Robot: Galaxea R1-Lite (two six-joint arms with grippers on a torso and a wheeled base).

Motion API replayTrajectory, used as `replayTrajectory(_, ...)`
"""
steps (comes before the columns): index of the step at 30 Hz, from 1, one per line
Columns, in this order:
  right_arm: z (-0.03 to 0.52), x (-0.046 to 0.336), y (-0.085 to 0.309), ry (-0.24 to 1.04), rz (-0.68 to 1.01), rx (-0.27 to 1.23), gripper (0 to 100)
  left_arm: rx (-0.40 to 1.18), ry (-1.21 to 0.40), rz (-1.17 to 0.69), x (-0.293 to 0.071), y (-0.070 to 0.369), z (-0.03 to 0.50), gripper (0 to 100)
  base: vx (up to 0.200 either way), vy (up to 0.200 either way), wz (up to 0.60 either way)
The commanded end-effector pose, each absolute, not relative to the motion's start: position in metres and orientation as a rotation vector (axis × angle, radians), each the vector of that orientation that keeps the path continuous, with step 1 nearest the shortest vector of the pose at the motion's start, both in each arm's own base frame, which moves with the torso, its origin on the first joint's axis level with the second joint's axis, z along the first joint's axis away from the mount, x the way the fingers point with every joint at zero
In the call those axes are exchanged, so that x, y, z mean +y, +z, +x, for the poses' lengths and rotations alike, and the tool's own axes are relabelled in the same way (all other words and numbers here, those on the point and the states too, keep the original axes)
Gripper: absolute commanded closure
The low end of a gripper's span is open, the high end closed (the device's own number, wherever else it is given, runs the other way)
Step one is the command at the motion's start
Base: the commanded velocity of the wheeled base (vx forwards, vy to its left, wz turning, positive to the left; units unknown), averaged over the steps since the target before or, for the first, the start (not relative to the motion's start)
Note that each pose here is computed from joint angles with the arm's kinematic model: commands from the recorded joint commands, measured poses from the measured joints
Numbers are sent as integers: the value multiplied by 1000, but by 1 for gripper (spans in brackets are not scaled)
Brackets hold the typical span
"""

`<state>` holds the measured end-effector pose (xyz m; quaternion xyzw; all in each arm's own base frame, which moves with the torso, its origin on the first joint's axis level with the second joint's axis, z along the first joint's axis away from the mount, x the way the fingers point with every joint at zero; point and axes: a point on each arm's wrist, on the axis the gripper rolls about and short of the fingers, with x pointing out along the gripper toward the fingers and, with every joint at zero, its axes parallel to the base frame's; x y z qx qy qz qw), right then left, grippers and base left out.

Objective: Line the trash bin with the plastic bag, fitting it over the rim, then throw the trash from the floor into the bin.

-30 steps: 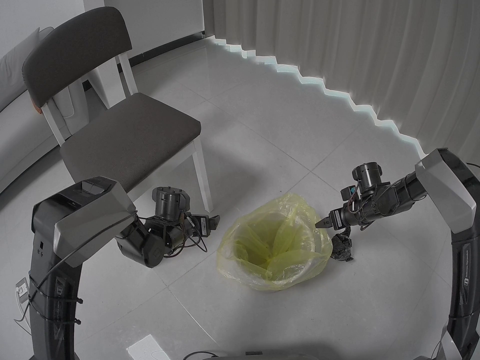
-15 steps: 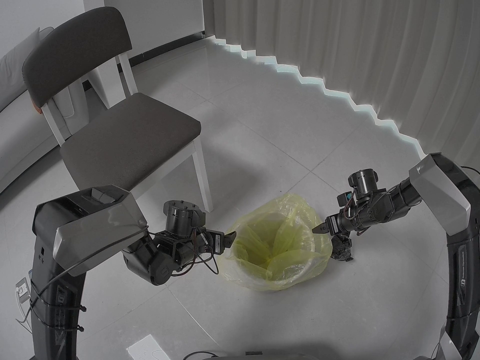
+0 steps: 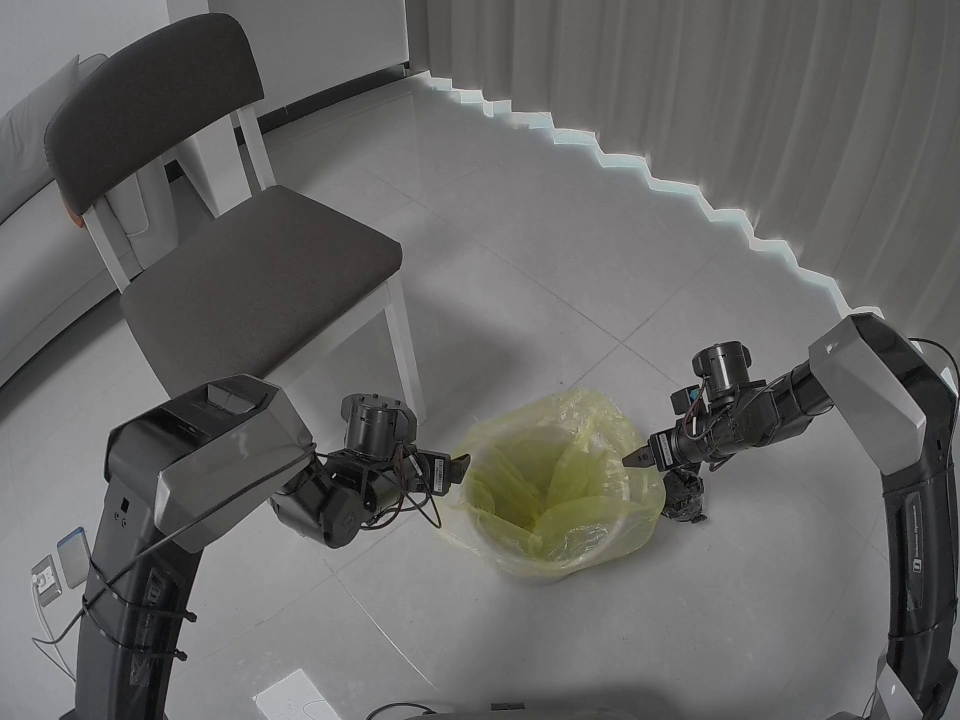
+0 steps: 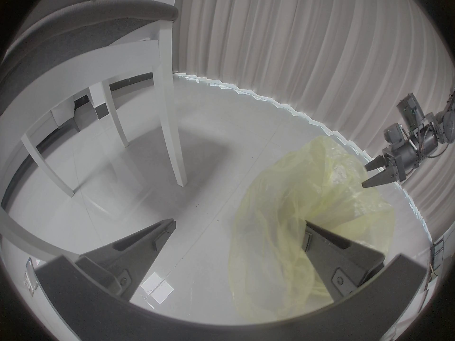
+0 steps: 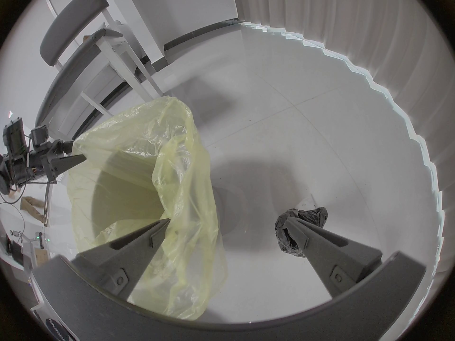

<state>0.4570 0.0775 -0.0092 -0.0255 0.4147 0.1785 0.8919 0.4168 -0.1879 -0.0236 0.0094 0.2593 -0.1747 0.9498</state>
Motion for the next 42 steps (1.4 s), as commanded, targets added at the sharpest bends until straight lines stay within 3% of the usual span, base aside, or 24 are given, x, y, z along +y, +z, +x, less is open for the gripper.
replayTrajectory(1,469,76,-29,366,-55,870,0,570,-316,29,-181,-47,440,0,0,0,0)
replayTrajectory(15,485,69,-45,344,-71,930,0,671,-296,66,-189,-60,462,0,0,0,0)
replayTrajectory(31,479,65,14,329,-40,849,0,657,-308,60,-195,-53,459,0,0,0,0)
replayTrajectory(42,477,60,5,324,-49,878,0,659,-318,63,-197,-47,453,0,0,0,0)
